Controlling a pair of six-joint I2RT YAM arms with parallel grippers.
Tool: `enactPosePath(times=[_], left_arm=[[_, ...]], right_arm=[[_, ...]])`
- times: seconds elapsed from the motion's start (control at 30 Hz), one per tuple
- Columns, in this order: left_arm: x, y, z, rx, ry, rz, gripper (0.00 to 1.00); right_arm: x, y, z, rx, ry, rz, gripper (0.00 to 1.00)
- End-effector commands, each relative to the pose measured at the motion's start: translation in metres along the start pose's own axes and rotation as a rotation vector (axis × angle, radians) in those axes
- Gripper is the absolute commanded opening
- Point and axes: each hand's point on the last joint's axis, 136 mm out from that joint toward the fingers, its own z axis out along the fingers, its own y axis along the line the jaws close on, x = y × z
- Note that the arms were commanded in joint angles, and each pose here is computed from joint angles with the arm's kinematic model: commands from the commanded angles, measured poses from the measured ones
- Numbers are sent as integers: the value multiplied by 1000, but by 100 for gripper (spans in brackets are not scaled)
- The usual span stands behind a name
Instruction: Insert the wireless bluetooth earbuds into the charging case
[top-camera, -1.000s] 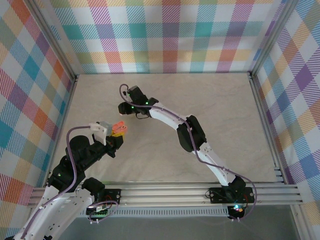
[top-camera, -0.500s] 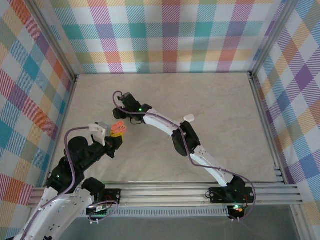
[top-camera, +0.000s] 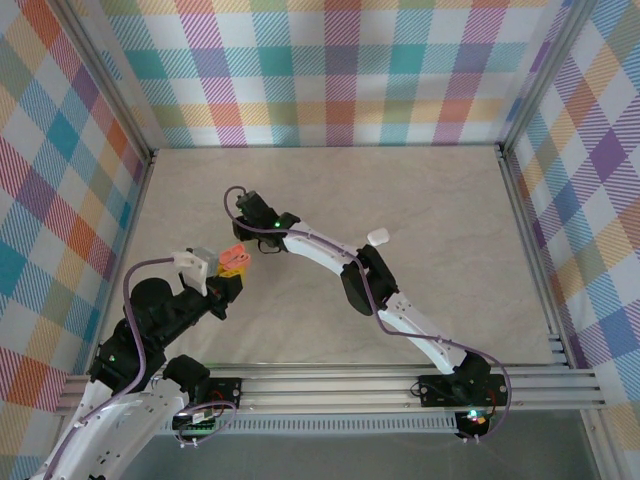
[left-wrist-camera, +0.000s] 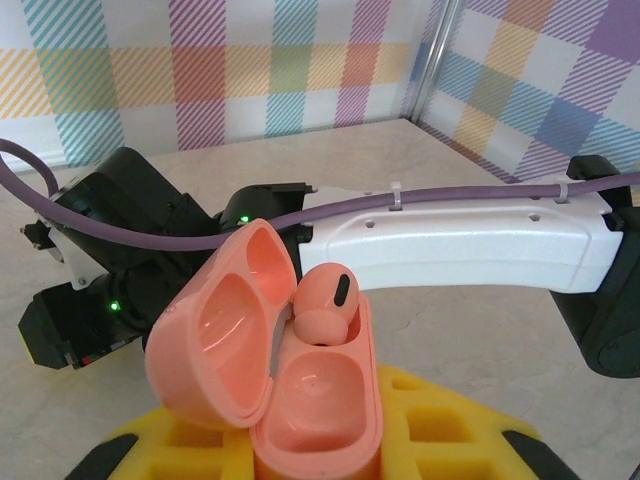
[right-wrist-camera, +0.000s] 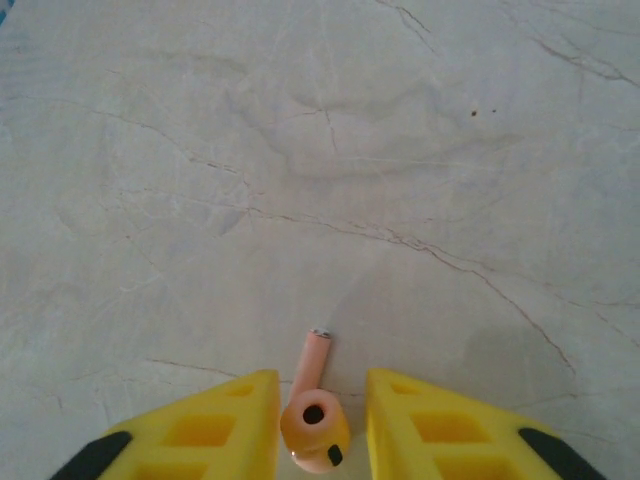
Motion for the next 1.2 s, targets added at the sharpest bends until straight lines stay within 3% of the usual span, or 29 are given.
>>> enactPosePath(times=[0.0,0.2,0.47,0.63,0.87,1.17], left_arm=[[4,-2,-1,14,9,-2,0],[6,-3,1,17,13,-7,0],[10,-17,12,112,8,23,0],[10,-46,25,305,-54,101,0],[11,-56,57,391,-101,148,0],[14,-56,108,380,-145,264,0]], right_arm=[[9,-5,-6,37,29,-12,24],[-2,-5,-28,11,10,-42,11],[-11,-23,-72,-3,69,-29,5],[-9,-69,-132,-26,138,111,2],[9,-132,-230,-79,293,335,0],[12,-121,-358,-106,410,303,0]])
